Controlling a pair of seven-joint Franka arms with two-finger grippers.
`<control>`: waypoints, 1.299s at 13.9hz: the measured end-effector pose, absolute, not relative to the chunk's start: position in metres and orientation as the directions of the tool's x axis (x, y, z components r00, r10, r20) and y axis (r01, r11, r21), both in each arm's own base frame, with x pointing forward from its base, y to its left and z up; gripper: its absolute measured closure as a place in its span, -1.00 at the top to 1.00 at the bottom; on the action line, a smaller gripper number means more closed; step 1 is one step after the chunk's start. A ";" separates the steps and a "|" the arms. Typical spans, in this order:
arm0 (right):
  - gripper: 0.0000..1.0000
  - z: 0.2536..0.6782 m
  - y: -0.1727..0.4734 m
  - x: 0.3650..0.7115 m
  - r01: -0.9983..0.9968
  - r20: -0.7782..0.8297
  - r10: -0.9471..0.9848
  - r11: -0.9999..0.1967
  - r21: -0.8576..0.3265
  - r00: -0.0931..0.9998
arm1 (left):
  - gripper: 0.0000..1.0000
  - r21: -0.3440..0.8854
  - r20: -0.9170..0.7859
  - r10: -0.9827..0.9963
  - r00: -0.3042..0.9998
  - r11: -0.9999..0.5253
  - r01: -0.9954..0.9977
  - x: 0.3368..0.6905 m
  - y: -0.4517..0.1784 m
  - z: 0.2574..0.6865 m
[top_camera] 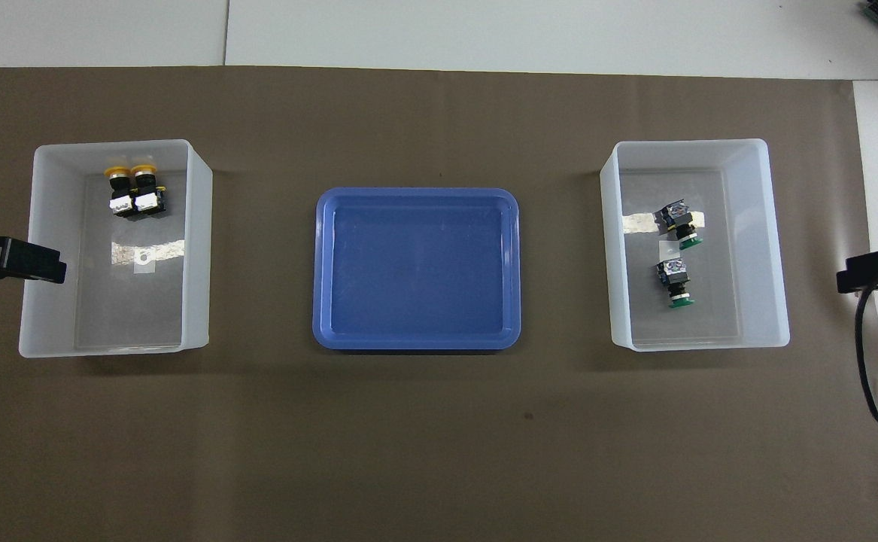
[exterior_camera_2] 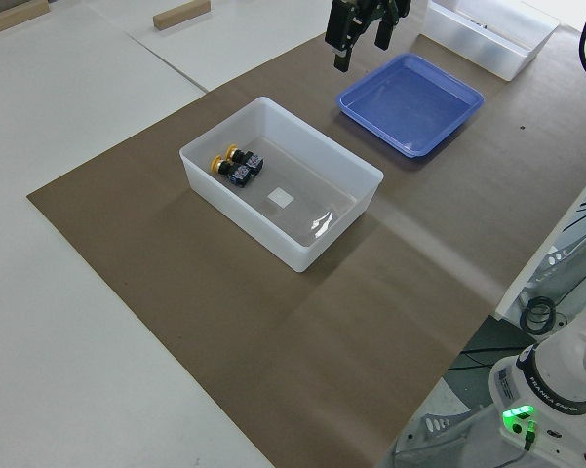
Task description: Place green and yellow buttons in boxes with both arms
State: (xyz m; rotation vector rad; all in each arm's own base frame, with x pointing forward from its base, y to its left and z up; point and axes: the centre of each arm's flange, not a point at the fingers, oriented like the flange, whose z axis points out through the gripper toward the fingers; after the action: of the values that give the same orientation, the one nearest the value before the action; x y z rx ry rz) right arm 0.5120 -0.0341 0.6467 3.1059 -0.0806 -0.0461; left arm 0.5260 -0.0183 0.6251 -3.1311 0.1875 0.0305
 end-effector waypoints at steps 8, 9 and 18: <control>1.00 0.651 -0.032 0.510 -0.048 -0.021 -0.048 -0.998 0.035 0.999 | 1.00 -0.042 -0.004 -0.118 0.993 -0.992 -0.118 0.528 -0.014 0.628; 1.00 0.651 -0.032 0.510 -0.048 -0.021 -0.048 -0.998 0.035 0.999 | 1.00 -0.042 -0.003 -0.118 0.993 -0.992 -0.118 0.528 -0.014 0.629; 1.00 0.651 -0.032 0.510 -0.048 -0.020 -0.048 -0.998 0.035 0.999 | 1.00 -0.042 0.004 -0.118 0.993 -0.992 -0.117 0.528 -0.013 0.632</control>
State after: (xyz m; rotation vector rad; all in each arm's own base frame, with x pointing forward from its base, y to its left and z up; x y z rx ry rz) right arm 0.5100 -0.0319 0.6509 3.1060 -0.0745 -0.0331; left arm 0.5280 -0.0135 0.6324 -3.0941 0.1825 -0.0100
